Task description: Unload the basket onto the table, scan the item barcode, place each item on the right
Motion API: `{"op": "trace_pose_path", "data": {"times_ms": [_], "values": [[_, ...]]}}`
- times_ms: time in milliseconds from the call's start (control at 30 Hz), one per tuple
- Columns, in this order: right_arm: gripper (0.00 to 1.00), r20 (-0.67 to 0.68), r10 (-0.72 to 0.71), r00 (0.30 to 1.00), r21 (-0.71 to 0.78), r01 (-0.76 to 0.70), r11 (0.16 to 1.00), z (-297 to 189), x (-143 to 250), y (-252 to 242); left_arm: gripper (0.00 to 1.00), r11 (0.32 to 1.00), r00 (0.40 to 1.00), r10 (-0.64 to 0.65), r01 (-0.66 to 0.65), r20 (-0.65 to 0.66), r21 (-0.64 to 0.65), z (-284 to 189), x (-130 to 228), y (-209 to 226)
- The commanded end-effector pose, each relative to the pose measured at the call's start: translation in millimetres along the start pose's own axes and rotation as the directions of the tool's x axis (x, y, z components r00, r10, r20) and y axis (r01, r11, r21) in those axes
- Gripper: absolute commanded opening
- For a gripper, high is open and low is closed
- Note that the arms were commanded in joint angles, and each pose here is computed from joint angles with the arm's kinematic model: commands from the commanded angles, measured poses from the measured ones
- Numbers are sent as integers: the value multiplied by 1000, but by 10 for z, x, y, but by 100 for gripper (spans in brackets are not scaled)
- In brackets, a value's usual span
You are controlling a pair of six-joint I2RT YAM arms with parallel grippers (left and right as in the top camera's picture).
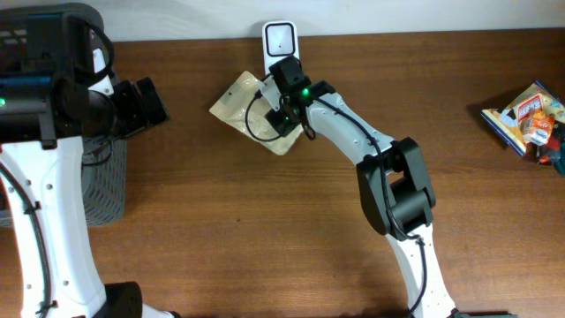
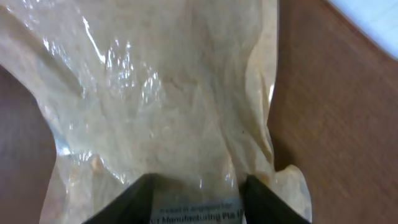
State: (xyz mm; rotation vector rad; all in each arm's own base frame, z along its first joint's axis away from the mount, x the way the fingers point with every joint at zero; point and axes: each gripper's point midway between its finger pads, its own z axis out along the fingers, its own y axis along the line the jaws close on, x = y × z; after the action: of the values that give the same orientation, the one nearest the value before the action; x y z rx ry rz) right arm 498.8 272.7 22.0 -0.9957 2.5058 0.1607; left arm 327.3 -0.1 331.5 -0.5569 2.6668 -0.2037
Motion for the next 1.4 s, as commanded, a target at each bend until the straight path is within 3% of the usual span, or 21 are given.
{"op": "trace_pose_path", "data": {"times_ms": [0, 100, 133, 200, 233, 333, 467, 667, 700, 767, 800, 867, 1033, 1267, 1367], "values": [[45, -224, 50, 973, -67, -66, 996, 35, 585, 230, 99, 1000, 1000, -7, 7, 5, 0, -18, 5, -5], [51, -248, 80, 966, -65, -99, 993, -240, 582, 289, 99, 1000, 1000, -7, 7, 5, 0, -18, 5, -5], [57, -223, 77, 972, -62, -93, 994, -342, 501, 290, 99, 1000, 1000, -6, 6, 5, 0, -18, 5, -5], [79, -164, 68, 984, -55, -78, 995, -452, 315, 285, 99, 1000, 1000, -6, 6, 5, 0, -18, 5, -5], [83, -123, 67, 990, -49, -74, 996, -449, 209, 261, 99, 1000, 1000, -6, 6, 5, 0, -18, 5, -5], [86, -80, -18, 997, -50, 14, 999, -279, 137, 236, 99, 1000, 1000, -6, 6, 5, 0, -18, 5, -5], [85, -125, -93, 988, -95, 82, 992, 8, 318, 299, 99, 1000, 1000, -6, 6, 5, 0, -18, 5, -5], [67, -216, -159, 963, -163, 125, 979, 96, 586, 485, 99, 1000, 1000, -6, 6, 5, 0, -18, 5, -5], [57, -249, -157, 956, -174, 116, 978, 72, 668, 502, 99, 1000, 1000, -6, 6, 5, 0, -18, 5, -5], [50, -288, -154, 945, -188, 102, 977, 38, 766, 527, 99, 1000, 1000, -6, 6, 5, 0, -18, 5, -5], [48, -305, -120, 945, -180, 66, 981, 29, 792, 532, 99, 1000, 1000, -6, 6, 5, 0, -18, 5, -5], [31, -314, -65, 947, -163, 14, 987, 40, 801, 534, 99, 1000, 1000, -6, 6, 5, 0, -18, 5, -5], [4, -267, 138, 954, -89, -167, 982, 81, 616, 471, 99, 1000, 1000, -6, 6, 5, 0, -18, 5, -5], [4, -258, 151, 954, -85, -178, 980, 60, 572, 460, 99, 1000, 1000, -6, 6, 5, 0, -18, 5, -5], [4, -241, 259, 935, -55, -280, 959, 23, 487, 379, 99, 1000, 1000, -6, 6, 5, 0, -18, 5, -5]]}}
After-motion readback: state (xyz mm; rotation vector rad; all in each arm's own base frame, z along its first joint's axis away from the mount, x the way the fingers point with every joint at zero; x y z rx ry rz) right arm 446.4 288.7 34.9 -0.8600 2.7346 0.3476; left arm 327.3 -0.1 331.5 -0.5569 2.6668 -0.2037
